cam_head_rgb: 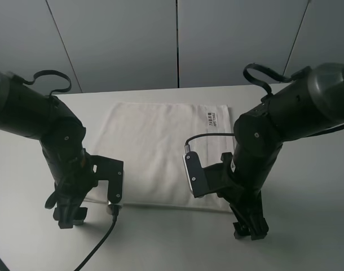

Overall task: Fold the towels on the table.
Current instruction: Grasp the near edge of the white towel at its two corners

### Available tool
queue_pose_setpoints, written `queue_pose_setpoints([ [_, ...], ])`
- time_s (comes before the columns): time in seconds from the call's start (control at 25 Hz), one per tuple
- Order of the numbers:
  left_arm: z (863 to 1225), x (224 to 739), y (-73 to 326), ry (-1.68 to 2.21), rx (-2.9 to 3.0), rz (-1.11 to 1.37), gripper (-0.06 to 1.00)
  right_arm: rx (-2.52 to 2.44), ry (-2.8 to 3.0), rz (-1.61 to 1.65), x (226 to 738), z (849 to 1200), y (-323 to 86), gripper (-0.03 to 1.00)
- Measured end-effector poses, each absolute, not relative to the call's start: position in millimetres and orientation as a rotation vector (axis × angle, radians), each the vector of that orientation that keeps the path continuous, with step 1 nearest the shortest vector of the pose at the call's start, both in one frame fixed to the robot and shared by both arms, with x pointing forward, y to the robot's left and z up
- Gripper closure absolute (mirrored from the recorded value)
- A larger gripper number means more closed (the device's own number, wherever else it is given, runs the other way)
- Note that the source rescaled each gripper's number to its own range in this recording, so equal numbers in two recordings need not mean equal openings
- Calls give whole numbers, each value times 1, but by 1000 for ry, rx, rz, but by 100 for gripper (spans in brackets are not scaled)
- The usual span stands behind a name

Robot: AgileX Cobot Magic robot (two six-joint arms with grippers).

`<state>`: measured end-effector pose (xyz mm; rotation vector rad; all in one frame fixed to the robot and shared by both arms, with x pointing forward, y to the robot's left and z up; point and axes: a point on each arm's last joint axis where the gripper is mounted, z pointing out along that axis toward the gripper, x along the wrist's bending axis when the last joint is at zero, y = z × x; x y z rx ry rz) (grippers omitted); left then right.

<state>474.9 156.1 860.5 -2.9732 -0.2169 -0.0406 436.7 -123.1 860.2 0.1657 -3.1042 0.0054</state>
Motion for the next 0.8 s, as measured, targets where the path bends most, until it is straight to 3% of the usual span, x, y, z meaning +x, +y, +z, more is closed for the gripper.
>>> queue_pose_setpoints([
  [0.08, 861, 475, 156, -218, -2973, -41, -3, 173, -3112, 9, 438, 860, -123, 2],
  [0.16, 861, 475, 156, -218, -2973, -41, -3, 180, -3121, 7, 439, 860, -122, 13],
  [0.56, 861, 475, 156, -222, -2973, -41, -3, 180, -3169, -11, 444, 859, -120, 94],
  [0.8, 860, 475, 156, -222, -2974, -43, -3, 131, -3175, -11, 445, 859, -120, 97],
])
